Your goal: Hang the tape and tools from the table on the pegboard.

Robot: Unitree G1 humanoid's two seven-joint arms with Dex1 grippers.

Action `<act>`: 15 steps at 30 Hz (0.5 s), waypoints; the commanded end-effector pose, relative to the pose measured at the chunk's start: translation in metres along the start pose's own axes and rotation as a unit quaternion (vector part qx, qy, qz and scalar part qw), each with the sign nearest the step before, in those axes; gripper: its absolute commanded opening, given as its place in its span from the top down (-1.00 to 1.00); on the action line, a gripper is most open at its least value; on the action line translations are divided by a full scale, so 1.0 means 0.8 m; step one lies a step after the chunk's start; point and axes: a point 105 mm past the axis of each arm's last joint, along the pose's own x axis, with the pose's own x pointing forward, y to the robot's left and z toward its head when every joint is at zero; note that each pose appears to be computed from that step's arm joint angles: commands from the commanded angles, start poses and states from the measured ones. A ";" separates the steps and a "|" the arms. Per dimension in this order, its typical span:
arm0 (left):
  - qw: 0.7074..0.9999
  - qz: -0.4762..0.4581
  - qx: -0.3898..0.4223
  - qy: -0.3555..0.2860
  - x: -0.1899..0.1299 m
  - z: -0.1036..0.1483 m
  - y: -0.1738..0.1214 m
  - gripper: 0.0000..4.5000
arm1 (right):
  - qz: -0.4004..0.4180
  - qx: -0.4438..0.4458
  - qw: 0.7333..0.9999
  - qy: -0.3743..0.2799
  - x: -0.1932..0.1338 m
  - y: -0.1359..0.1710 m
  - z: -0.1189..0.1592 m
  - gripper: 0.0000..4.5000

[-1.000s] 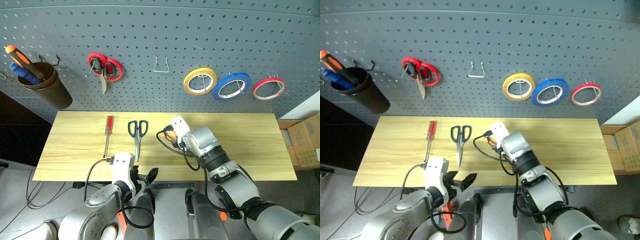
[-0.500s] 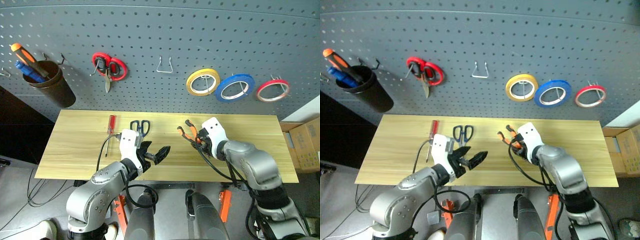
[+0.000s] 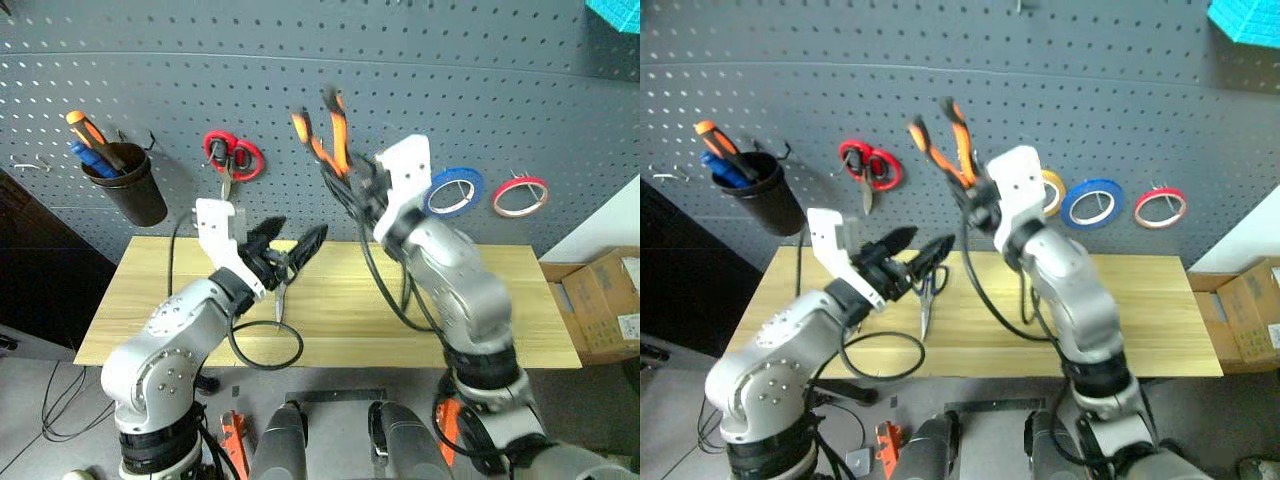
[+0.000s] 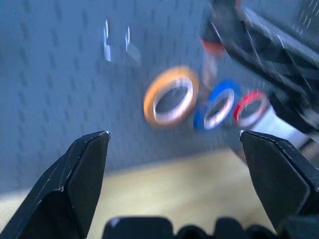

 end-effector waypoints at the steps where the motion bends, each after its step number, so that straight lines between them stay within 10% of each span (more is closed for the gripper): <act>1: 0.999 0.014 0.024 -0.043 0.007 0.031 0.008 -1.00 | -0.029 -0.038 0.996 -0.078 0.028 -0.014 0.029 0.23; 15: 0.996 0.049 0.045 -0.061 0.048 0.037 0.036 -1.00 | -0.077 -0.034 0.994 -0.069 0.075 -0.042 -0.043 0.23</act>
